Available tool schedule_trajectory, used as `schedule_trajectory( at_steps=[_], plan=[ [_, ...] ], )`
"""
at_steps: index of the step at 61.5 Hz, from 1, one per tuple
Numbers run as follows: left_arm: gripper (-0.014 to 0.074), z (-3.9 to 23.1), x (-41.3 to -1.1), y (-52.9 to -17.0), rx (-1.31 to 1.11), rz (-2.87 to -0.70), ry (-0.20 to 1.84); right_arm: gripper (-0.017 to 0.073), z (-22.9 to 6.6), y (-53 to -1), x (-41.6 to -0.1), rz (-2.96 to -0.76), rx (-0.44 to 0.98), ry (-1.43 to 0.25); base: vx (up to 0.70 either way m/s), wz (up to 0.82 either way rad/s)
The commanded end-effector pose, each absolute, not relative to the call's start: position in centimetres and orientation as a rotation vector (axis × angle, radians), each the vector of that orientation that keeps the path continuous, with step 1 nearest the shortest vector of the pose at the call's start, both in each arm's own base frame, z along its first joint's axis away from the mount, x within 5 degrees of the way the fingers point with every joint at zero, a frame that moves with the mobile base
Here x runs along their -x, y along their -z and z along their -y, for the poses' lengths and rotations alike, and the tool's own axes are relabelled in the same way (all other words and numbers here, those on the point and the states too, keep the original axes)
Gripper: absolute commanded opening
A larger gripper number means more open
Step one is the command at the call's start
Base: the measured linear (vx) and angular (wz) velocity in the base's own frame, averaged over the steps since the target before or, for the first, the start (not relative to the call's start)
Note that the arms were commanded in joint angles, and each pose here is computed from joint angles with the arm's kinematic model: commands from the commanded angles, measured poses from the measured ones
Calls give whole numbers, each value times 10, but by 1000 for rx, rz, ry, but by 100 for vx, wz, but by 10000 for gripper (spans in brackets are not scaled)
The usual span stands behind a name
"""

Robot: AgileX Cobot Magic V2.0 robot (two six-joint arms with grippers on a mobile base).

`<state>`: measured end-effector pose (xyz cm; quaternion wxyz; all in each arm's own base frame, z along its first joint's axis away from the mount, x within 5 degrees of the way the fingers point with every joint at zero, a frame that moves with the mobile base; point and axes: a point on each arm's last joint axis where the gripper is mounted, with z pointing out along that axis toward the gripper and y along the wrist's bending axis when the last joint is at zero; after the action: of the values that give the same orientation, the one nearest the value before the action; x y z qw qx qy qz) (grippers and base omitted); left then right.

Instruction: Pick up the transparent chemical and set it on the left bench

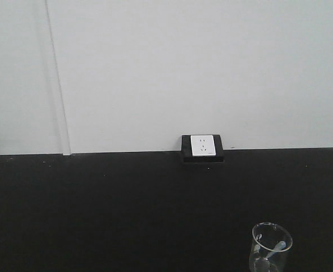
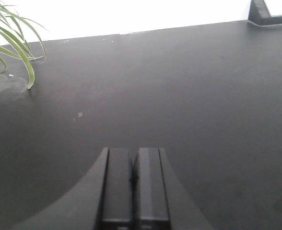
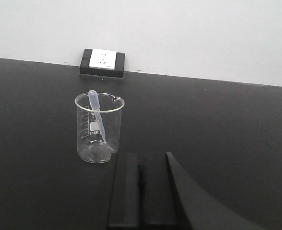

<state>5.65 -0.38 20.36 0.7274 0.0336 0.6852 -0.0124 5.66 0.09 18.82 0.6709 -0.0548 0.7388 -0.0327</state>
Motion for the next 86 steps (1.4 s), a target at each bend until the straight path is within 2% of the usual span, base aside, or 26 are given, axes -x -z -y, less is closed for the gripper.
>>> schedule_trajectory(
  at_steps=[1, 21, 37, 49, 62, 75, 86],
  plan=[
    [-3, 4, -55, -206, -64, -1429, 35, -8, -1, -194, -57, -1585, 125, 84, 0, 0],
    [-3, 4, -55, -206, -64, -1429, 35, -8, -2, -196, -57, -1557, 120, 70, 0, 0],
    [-3, 4, -55, -206, -64, -1429, 35, -8, -4, -226, -53, -1292, 80, 6, 0, 0],
    [-3, 4, -55, -206, -64, -1429, 35, -6, -4, -248, -66, -1415, 72, 2, 0, 0],
    [-3, 4, -55, -206, -64, -1429, 35, 10, -6, -263, -101, -1512, 79, -11, 0, 0],
    [-3, 4, -55, -206, -64, -1429, 35, 118, -8, -255, -138, -1622, 68, -43, 0, 0],
    [-3, 4, -55, -206, -64, -1429, 35, 311, -11, -242, -164, -1626, 85, -60, 0, 0]
  ],
)
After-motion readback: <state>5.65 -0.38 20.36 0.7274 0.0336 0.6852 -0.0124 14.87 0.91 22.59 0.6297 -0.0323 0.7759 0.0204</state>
